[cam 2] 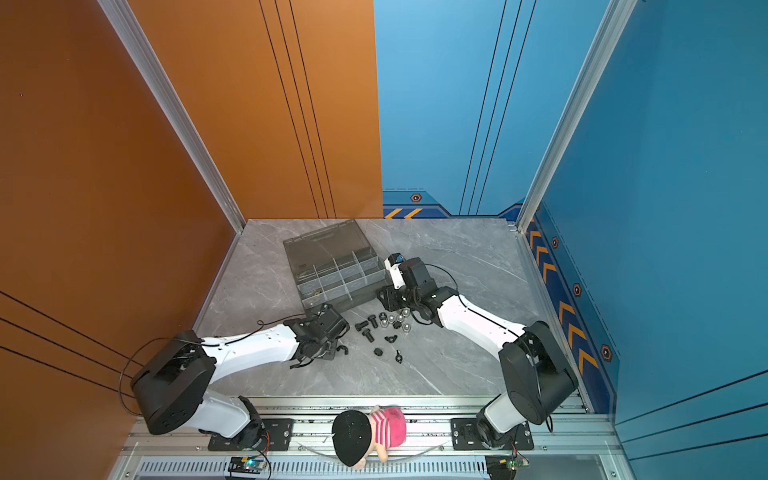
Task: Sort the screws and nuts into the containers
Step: 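Close the left gripper on the black wing nut, then carry the black wing nut into a box compartment with the left gripper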
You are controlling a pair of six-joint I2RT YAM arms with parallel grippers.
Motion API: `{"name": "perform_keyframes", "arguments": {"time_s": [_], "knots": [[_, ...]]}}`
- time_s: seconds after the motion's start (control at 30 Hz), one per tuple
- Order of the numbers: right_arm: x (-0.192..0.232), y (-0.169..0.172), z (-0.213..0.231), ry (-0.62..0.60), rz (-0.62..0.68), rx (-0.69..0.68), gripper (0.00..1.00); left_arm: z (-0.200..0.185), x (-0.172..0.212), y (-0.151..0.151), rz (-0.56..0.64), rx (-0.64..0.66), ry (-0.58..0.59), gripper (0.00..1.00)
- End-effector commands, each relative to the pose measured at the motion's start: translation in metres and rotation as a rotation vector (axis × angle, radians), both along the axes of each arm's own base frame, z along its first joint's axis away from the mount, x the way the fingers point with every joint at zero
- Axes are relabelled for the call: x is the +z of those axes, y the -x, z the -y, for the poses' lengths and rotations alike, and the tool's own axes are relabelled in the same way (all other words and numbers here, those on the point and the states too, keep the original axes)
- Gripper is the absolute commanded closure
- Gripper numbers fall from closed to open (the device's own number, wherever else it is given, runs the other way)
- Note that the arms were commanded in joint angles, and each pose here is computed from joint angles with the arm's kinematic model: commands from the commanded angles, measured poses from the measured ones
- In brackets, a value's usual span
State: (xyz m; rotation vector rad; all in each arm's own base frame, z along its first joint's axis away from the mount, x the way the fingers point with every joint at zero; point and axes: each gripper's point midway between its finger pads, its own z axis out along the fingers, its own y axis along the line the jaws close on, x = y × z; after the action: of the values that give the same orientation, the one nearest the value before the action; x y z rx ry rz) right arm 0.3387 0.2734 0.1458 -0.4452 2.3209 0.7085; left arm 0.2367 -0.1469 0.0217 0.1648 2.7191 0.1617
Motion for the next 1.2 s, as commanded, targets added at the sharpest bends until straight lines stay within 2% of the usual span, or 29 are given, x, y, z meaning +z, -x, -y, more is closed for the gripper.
{"name": "perform_keyframes", "arguments": {"time_s": [0.0,0.73,0.93,1.17], "knots": [[-0.005,-0.004,0.002,0.003,-0.008,-0.016,0.55,-0.002,-0.001,0.003,-0.035,-0.001,-0.010,0.74],[-0.006,-0.003,0.003,0.005,-0.015,-0.020,0.54,0.003,-0.002,0.001,-0.041,0.010,0.006,0.95],[0.004,-0.001,0.006,-0.006,0.002,-0.021,0.54,0.011,0.026,-0.013,0.054,0.020,0.156,0.97],[0.022,0.001,0.012,-0.022,0.042,-0.033,0.54,0.015,0.083,-0.041,0.205,0.035,0.395,0.98]]}}
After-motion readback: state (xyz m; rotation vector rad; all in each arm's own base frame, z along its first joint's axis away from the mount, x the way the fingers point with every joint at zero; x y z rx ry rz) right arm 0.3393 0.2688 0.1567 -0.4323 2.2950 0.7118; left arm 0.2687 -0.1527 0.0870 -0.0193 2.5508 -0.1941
